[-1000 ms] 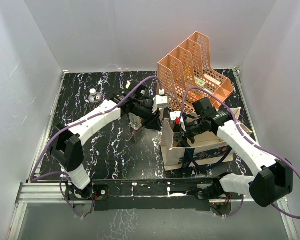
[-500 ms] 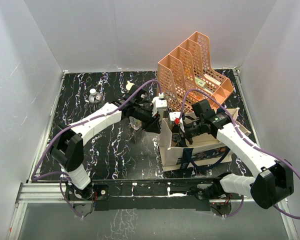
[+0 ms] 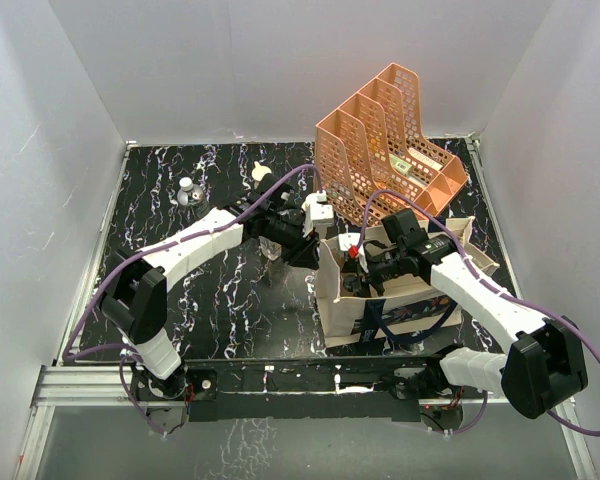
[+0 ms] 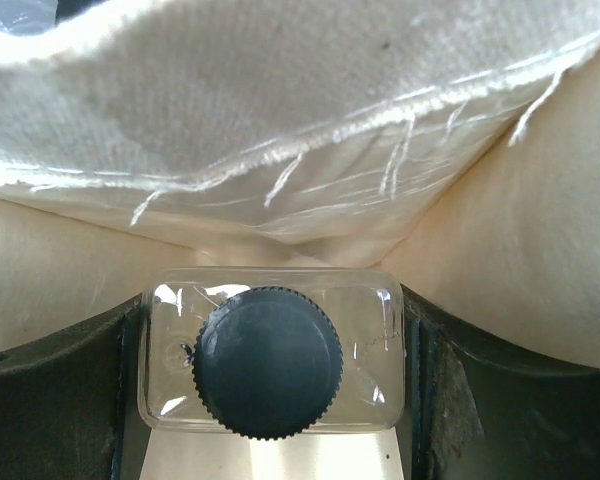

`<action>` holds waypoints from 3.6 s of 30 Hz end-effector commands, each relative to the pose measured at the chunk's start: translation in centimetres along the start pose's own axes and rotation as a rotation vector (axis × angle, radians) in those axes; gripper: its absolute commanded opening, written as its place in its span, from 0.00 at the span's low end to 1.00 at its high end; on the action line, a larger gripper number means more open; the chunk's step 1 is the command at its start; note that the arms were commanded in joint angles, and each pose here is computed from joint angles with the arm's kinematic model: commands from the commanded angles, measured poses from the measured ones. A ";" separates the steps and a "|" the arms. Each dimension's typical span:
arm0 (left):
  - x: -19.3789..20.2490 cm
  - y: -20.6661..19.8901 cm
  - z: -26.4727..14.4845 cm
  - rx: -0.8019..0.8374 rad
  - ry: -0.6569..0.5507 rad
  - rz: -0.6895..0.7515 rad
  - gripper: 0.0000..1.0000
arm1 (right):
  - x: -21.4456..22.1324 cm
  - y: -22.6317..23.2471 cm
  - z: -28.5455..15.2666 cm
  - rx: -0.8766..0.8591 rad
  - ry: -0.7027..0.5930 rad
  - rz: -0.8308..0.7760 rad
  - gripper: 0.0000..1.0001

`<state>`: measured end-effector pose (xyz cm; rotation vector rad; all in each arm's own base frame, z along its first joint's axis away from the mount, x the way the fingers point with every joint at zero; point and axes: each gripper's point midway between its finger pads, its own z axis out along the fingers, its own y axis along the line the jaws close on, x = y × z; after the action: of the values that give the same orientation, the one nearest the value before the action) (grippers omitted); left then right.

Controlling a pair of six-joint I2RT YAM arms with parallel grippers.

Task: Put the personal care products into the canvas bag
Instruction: Place the care product in the canvas bag, then pick up the care product from the center of the board.

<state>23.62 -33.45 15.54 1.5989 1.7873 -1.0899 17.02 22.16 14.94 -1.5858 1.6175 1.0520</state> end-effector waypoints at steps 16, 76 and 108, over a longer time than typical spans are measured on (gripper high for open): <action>-2.1 -1.9 -3.6 -0.032 0.000 0.158 0.29 | -1.2 -0.5 0.3 0.026 -0.006 -0.113 0.59; -2.9 7.3 -28.9 -0.991 -0.209 -0.182 0.97 | -18.1 -18.5 -5.0 0.673 0.003 0.018 0.98; -2.0 5.4 -26.3 -0.802 -0.256 -0.142 0.97 | -8.0 -26.0 1.2 0.681 0.213 0.232 1.00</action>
<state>34.04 -12.64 29.22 0.7913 1.8982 -0.4474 42.17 28.14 17.70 -1.1283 2.0843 0.3181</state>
